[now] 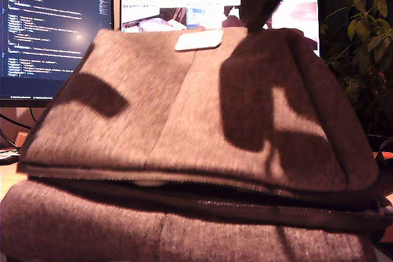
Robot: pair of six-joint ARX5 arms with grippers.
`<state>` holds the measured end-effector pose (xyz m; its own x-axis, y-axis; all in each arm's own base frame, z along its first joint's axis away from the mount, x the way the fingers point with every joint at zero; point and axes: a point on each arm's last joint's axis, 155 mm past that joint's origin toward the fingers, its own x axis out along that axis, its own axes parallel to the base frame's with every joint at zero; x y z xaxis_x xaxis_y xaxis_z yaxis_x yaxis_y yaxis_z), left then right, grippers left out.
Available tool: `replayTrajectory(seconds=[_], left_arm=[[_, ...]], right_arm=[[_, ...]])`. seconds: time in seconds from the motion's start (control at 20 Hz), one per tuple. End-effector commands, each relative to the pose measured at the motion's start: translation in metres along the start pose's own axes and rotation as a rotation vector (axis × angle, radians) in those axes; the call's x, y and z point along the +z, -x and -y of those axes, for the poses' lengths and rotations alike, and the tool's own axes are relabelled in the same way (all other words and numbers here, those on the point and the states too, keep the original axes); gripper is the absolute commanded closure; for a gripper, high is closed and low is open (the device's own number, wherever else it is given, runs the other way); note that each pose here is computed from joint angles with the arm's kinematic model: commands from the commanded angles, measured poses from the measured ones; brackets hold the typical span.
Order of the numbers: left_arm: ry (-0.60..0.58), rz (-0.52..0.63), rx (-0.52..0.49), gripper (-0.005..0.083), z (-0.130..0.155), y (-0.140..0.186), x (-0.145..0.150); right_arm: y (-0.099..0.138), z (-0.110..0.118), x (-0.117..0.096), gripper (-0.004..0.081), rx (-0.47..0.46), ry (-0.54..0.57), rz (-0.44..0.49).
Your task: Pack the pair of socks inside the grey Google backpack
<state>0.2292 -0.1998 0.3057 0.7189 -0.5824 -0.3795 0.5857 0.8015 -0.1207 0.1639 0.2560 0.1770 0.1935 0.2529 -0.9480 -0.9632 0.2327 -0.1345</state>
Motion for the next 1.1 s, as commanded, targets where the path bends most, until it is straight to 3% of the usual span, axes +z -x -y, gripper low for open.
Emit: replayTrajectory(seconds=[0.0,0.05,0.1,0.2,0.3,0.45,0.5,0.6,0.7,0.9,1.05], left_arm=[[-0.046,-0.011,-0.002,0.0793,0.001,-0.009,-0.002],[-0.074,-0.014,0.001,0.0793,0.000,-0.016,-0.002],[-0.083,-0.010,0.008,0.0793,-0.001,-0.023,0.000],[-0.158,0.014,0.035,0.0793,-0.010,-0.042,0.009],[-0.191,0.069,0.048,0.0793,-0.023,-0.064,0.026],[-0.191,0.208,0.011,0.0793,-0.040,-0.088,0.061],[-0.192,0.248,0.004,0.0793,-0.047,-0.094,0.070],[-0.190,0.284,0.006,0.0793,-0.065,-0.101,0.078],[-0.181,0.291,0.041,0.0793,-0.088,-0.103,0.079],[-0.163,0.260,0.129,0.0793,-0.133,-0.089,0.073],[-0.131,0.199,0.124,0.0793,-0.150,-0.079,0.055]], right_arm=[[0.013,0.009,0.014,0.0491,-0.032,-0.022,0.085],[0.018,0.021,0.029,0.0669,-0.066,-0.045,0.157],[0.024,0.038,0.044,0.0795,-0.106,-0.091,0.235],[0.041,0.081,0.073,0.0783,-0.201,-0.207,0.405],[0.069,0.147,0.090,0.0783,-0.338,-0.350,0.589],[0.138,0.230,0.100,0.0783,-0.623,-0.483,0.870],[0.161,0.248,0.098,0.0783,-0.698,-0.506,0.945],[0.190,0.277,0.082,0.0783,-0.805,-0.537,1.015],[0.196,0.300,0.055,0.0783,-0.887,-0.560,0.984],[0.171,0.331,-0.017,0.0783,-0.932,-0.652,0.871],[0.158,0.320,-0.061,0.0783,-0.934,-0.683,0.848]])
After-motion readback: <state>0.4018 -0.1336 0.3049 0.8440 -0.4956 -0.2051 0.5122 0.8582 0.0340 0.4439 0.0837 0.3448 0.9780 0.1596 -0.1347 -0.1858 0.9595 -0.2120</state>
